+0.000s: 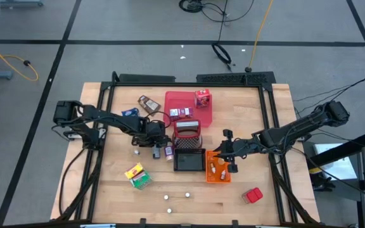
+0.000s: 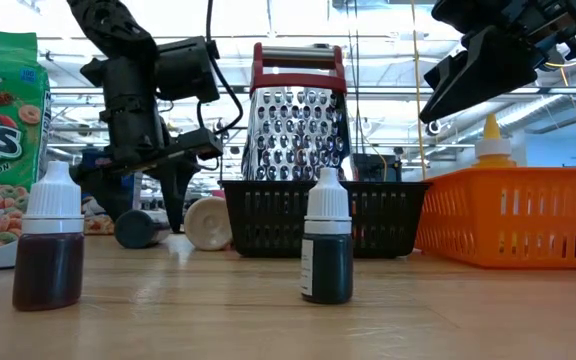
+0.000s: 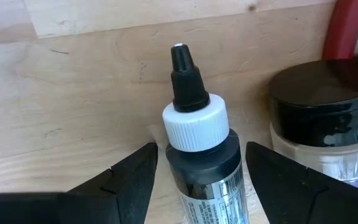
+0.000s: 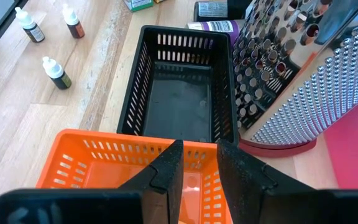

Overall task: Pick & Place Kitchen Items
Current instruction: Put the big black food coloring bottle into the orange bin

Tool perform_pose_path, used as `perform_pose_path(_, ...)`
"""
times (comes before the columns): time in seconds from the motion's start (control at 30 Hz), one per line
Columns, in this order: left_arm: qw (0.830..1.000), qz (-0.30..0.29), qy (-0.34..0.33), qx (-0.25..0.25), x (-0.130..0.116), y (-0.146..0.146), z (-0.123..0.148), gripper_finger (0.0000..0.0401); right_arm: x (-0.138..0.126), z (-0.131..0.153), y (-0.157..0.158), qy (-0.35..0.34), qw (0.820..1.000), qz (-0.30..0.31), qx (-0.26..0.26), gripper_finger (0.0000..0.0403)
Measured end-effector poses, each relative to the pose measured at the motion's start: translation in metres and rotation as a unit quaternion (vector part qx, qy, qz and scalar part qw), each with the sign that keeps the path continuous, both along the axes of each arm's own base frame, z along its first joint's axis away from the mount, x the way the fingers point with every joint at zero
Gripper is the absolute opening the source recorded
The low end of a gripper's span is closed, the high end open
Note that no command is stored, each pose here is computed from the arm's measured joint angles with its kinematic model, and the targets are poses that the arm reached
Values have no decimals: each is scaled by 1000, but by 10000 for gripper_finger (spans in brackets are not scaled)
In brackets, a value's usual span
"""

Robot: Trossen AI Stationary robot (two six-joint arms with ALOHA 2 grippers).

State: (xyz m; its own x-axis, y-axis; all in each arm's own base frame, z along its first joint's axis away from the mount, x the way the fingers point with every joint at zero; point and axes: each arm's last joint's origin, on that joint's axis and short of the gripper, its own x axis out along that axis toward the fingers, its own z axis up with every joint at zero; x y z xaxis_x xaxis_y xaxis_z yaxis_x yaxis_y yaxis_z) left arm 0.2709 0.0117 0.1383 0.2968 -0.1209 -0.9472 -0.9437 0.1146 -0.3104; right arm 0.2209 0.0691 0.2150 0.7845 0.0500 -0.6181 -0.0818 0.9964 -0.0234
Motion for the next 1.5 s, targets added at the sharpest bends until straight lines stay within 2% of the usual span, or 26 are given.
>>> perform_pose_path(0.17,1000,-1,2,0,0,0,-1,236,0,0,0,0,1000,0,0,89)
perform_pose_path(0.47,1000,-4,8,4,-2,0,-2,124,0,0,0,0,1000,0,0,89)
perform_pose_path(0.83,1000,-22,-9,10,-4,0,6,126,0,0,0,0,1000,0,0,89)
perform_pose_path(1.13,993,-44,-98,50,-14,0,48,122,0,0,0,0,1000,0,0,89)
perform_pose_path(1.33,978,-63,-178,91,-28,1,83,122,0,0,0,0,1000,-1,-1,89)
perform_pose_path(1.5,950,-98,-252,157,-41,2,112,123,0,0,0,-1,1000,-2,-1,89)
